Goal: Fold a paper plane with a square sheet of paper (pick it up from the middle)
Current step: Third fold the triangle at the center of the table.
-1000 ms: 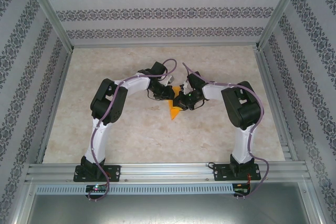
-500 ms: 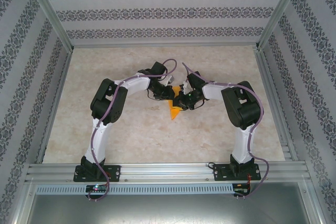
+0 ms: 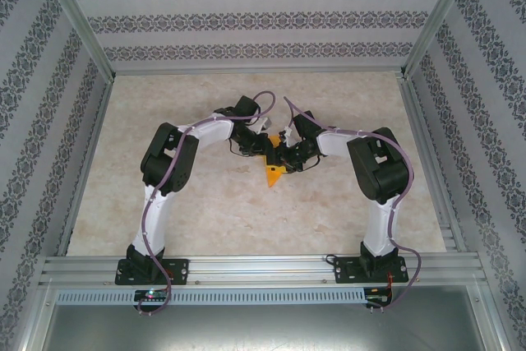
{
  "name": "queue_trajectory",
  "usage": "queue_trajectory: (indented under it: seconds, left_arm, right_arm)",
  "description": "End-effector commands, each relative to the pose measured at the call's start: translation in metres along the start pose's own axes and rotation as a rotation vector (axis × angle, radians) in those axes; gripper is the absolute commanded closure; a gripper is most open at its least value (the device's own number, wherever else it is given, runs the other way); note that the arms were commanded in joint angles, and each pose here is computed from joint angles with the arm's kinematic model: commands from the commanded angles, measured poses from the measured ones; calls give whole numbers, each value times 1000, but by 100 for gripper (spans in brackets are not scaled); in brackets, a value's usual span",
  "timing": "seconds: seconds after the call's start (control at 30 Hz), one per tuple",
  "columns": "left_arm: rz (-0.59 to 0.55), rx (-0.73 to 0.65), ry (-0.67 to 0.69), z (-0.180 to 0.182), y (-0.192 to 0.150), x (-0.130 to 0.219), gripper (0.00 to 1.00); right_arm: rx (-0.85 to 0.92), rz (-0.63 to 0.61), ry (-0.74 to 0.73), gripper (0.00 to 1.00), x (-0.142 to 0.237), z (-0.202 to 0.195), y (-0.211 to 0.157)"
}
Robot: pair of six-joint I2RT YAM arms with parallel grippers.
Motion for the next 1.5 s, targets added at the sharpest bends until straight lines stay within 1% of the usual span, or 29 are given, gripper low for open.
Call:
queue_trajectory:
  seconds: [0.0,0.2,0.33,0.4,0.47,0.6,0.77,1.03,1.23,1.47]
  left_arm:
    - [-19,26,72,0,-2,27,78]
    - [-61,37,69,0,-9,54,76]
    - [-77,51,15,-6,-17,62,79]
    - [-64,59,-22,-7,-20,62,79]
    - [-48,67,-56,-7,-23,58,80]
    - [-30,78,-101,-8,-21,51,81]
    - [2,64,-114,-13,-21,41,81]
    - [47,65,-110,-12,-27,23,82]
    - [76,54,-92,-12,-32,12,83]
    - [113,60,-61,-3,-37,0,83]
  right_arm:
    - [-65,18,-111,60,-14,-22,-14]
    - [-53,-4,-88,58,-11,-20,-14]
    - [-56,-1,-77,58,-13,-20,-14]
    - [-53,-2,-74,58,-13,-20,-15]
    - [-52,0,-72,60,-13,-21,-16]
    - [-51,-1,-67,67,-12,-22,-16]
    - [-55,-4,-63,77,-11,-23,-17]
    - [-65,0,-74,86,-10,-27,-19]
    - [-62,-1,-70,89,-9,-27,-19]
    - [-63,0,-67,91,-8,-27,-20]
Point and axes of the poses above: each hand's point on the last joint's axis, 136 mm out from that joint toward the fingers, its own x axis back along the fingers, its own z axis along the line the jaws close on, y = z × x, the point moved 10 cm from there along x, back along the fingers, and after that the axes turned 6 degrees about x, right-handed, at the moved point
